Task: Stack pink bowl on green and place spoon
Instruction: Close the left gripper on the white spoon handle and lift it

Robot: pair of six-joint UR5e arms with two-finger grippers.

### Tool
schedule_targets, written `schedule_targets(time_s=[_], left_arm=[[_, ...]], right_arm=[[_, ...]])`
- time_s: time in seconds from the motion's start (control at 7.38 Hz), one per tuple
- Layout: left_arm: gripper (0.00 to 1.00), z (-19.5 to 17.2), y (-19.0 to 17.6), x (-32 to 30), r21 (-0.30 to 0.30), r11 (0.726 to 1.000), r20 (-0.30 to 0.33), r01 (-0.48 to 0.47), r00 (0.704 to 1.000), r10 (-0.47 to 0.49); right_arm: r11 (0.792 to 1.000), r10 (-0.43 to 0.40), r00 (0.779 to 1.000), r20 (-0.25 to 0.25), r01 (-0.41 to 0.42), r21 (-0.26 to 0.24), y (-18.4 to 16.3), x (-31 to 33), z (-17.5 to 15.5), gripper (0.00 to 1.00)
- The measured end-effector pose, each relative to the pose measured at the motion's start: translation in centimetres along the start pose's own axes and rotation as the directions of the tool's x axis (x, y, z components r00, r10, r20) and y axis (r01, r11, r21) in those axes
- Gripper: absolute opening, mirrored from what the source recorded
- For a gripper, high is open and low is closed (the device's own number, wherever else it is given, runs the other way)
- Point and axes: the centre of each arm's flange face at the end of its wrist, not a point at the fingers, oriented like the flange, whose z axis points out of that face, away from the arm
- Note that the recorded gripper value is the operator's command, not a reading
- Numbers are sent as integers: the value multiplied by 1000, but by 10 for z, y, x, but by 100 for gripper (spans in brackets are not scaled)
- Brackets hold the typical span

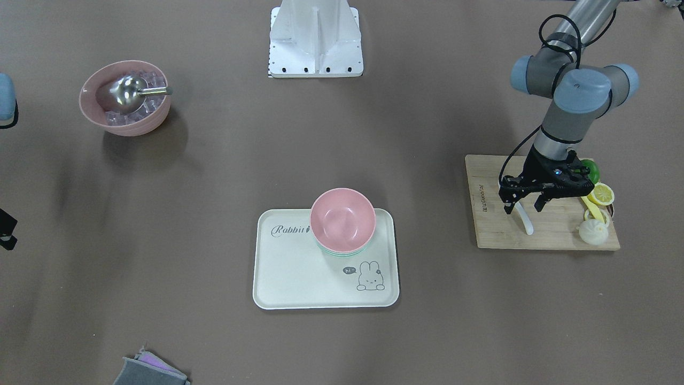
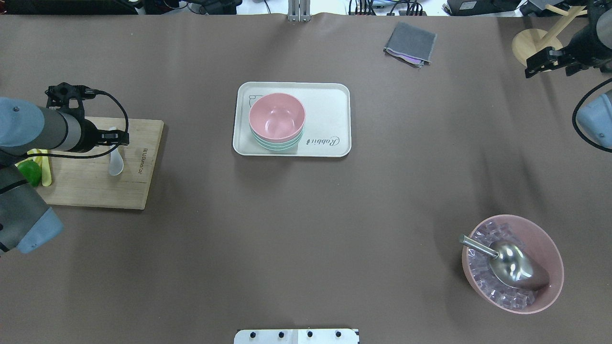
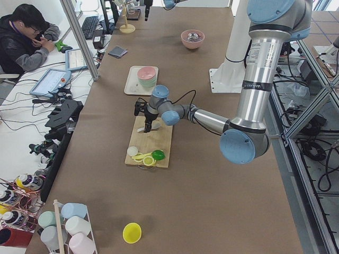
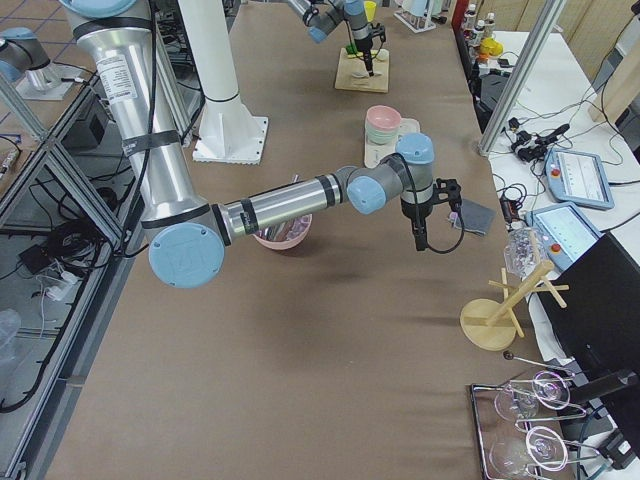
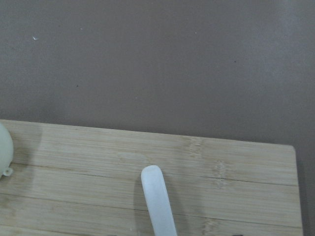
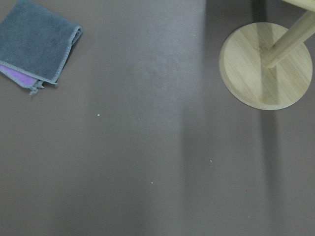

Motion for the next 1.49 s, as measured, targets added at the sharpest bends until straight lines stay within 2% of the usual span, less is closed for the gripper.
schedule_targets(time_s=[0.27, 0.41, 1.08, 1.49], left_arm=[[8, 2, 0, 0, 8, 1000, -16, 1, 1000, -1], [2, 2, 0, 0, 9, 1000, -19, 2, 1000, -2], [0, -3, -1, 5, 13, 1000, -33, -9, 999, 9], [0, -31, -13, 47, 20, 1000, -123, -20, 992, 22]], right_arm=[[1000, 2, 1000, -9, -2, 0, 3, 13, -2, 100], [1000, 3, 1000, -10, -3, 1, 3, 15, -2, 100], [1000, 5, 1000, -13, -5, 2, 3, 18, -2, 100], [999, 27, 999, -34, -28, -24, 20, 43, 7, 100]])
